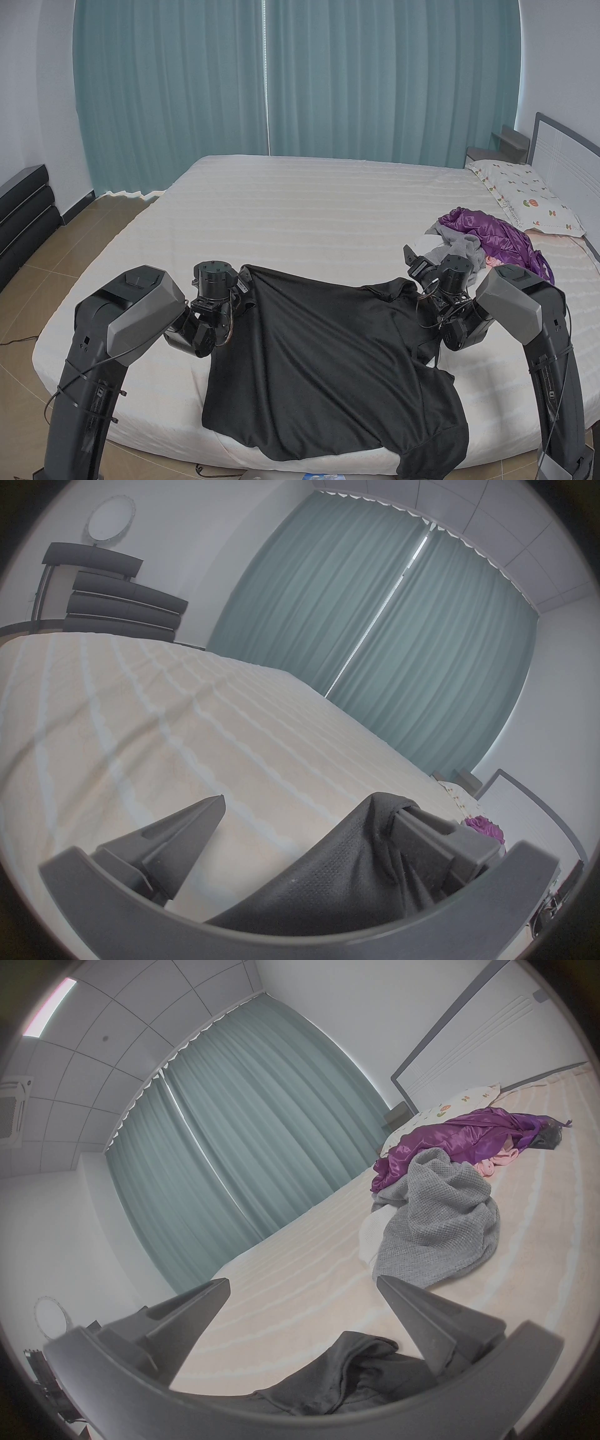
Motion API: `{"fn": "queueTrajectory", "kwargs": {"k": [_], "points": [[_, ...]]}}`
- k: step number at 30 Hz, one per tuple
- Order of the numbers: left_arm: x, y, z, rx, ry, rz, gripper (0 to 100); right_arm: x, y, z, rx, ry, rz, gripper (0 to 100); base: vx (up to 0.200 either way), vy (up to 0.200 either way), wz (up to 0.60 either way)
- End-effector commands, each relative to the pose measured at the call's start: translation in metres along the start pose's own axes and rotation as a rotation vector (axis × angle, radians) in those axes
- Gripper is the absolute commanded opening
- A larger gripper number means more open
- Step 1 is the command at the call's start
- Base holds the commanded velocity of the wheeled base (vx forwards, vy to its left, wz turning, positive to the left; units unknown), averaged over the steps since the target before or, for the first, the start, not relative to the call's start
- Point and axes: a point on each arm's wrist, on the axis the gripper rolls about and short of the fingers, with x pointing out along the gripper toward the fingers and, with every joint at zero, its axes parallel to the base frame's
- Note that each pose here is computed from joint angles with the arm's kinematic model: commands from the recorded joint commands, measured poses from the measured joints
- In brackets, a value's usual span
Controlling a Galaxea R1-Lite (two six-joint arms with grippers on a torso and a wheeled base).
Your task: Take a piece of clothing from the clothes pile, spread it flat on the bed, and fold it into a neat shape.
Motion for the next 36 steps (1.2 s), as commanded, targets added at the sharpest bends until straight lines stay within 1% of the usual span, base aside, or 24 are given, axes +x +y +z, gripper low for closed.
{"fn": "queueTrajectory", "kwargs": {"k": [1,3,4,5,9,10,13,14,15,16,17,18,19,20,21,22,23,25,26,27,30,32,35,36], "points": [[0.003,0.006,0.002,-0.002,-0.003,0.016,100,-0.001,0.001,0.007,0.007,-0.007,-0.004,100,0.0,0.0,0.0],[0.003,0.012,-0.005,0.019,0.034,0.037,100,-0.003,-0.003,0.002,0.003,0.014,-0.019,100,0.0,0.0,0.0],[0.003,0.012,-0.005,0.019,0.034,0.037,100,-0.003,-0.003,0.002,0.003,0.014,-0.019,100,0.0,0.0,0.0],[0.001,0.018,-0.011,0.043,0.085,0.073,100,-0.007,-0.007,-0.004,-0.003,0.043,-0.027,100,0.0,0.0,0.0],[-0.004,0.023,-0.015,0.06,0.143,0.091,100,-0.016,-0.012,-0.01,-0.009,0.092,-0.036,100,0.0,0.0,0.0],[-0.005,0.023,-0.015,0.061,0.145,0.091,100,-0.016,-0.012,-0.01,-0.009,0.092,-0.036,100,0.0,0.0,0.0],[-0.018,0.024,-0.009,0.064,0.206,0.064,100,-0.021,-0.015,-0.013,-0.01,0.117,-0.045,100,0.0,0.0,0.0],[-0.025,0.024,-0.005,0.057,0.235,0.037,100,-0.024,-0.017,-0.014,-0.008,0.126,-0.052,100,0.0,0.0,0.0],[-0.029,0.022,-0.001,0.049,0.243,0.02,100,-0.026,-0.017,-0.014,0.003,0.131,-0.055,100,0.0,0.0,0.0],[-0.029,0.022,-0.001,0.049,0.243,0.02,100,-0.026,-0.017,-0.014,0.003,0.131,-0.055,100,0.0,0.0,0.0],[-0.029,0.018,0.015,0.006,0.191,-0.011,100,-0.03,-0.013,-0.012,0.045,0.136,-0.057,100,0.0,0.0,0.0],[-0.028,0.018,0.021,-0.016,0.171,-0.019,100,-0.032,-0.013,-0.011,0.056,0.139,-0.058,100,0.0,0.0,0.0],[-0.028,0.016,0.031,-0.063,0.136,-0.035,100,-0.035,-0.01,-0.009,0.08,0.144,-0.06,100,0.0,0.0,0.0],[-0.028,0.015,0.033,-0.075,0.128,-0.039,100,-0.036,-0.01,-0.009,0.087,0.147,-0.061,100,0.0,0.0,0.0],[-0.032,0.014,0.045,-0.122,0.115,-0.05,100,-0.041,-0.004,-0.007,0.117,0.156,-0.06,100,0.0,0.0,0.0],[-0.033,0.013,0.046,-0.126,0.114,-0.051,100,-0.042,-0.004,-0.007,0.118,0.157,-0.059,100,0.0,0.0,0.0],[-0.036,0.016,0.053,-0.144,0.118,-0.048,100,-0.046,-0.002,-0.005,0.144,0.166,-0.064,100,0.0,0.0,0.0],[-0.038,0.018,0.053,-0.147,0.13,-0.052,100,-0.048,-0.002,-0.005,0.15,0.171,-0.065,100,0.0,0.0,0.0],[-0.039,0.026,0.052,-0.149,0.15,-0.043,100,-0.052,-0.002,-0.007,0.159,0.187,-0.068,100,0.0,0.0,0.0],[-0.04,0.029,0.051,-0.154,0.156,-0.033,100,-0.053,-0.004,-0.008,0.163,0.193,-0.073,100,0.0,0.0,0.0],[-0.047,0.035,0.048,-0.188,0.175,-0.01,100,-0.058,-0.004,-0.006,0.185,0.202,-0.085,100,0.0,0.0,0.0],[-0.063,0.04,0.048,-0.206,0.211,0.01,100,-0.068,-0.004,-0.003,0.218,0.226,-0.101,100,0.0,0.0,0.0],[-0.085,0.045,0.05,-0.199,0.23,0.024,100,-0.086,-0.004,0.003,0.229,0.259,-0.108,100,0.0,0.0,0.0],[-0.086,0.046,0.05,-0.199,0.23,0.026,100,-0.087,-0.004,0.003,0.23,0.261,-0.105,100,0.0,0.0,0.0]]}}
